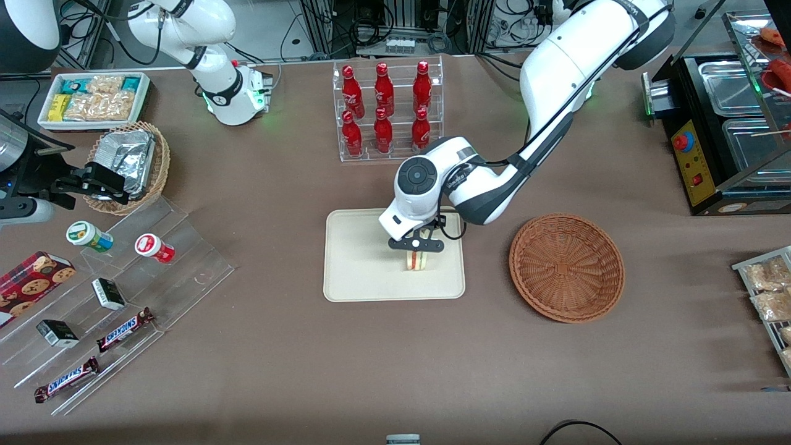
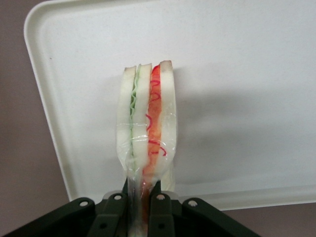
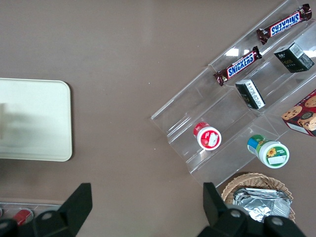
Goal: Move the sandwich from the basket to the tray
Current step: 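Lower the sandwich onto the white tray and open the left gripper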
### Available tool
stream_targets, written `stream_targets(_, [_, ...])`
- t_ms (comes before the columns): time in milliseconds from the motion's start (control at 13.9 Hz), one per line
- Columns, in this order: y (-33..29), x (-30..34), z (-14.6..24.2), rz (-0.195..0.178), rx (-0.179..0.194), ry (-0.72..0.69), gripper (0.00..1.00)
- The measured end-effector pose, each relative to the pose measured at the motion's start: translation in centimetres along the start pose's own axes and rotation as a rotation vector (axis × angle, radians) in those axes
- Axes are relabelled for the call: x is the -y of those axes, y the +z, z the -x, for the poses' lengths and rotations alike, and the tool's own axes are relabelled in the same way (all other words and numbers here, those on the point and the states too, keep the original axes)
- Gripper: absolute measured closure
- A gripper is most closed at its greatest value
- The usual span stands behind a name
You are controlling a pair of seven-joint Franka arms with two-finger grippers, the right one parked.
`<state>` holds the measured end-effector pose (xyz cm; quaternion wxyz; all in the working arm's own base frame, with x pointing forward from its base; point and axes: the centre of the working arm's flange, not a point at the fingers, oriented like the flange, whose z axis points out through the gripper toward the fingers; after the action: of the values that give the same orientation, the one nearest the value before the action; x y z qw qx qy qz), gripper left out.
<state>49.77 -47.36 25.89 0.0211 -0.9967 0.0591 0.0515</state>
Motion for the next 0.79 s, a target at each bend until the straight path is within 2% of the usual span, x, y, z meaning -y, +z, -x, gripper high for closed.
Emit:
stream_targets(144, [0.4, 0.4, -0.1, -0.022, 0.014, 0.014, 0.85])
stream_targets(719, [2.1, 0.5, -0.4, -0.025, 0.039, -0.015, 0.85])
stream_targets(791, [2.1, 0.5, -0.6, -0.022, 0.039, -0.023, 0.81])
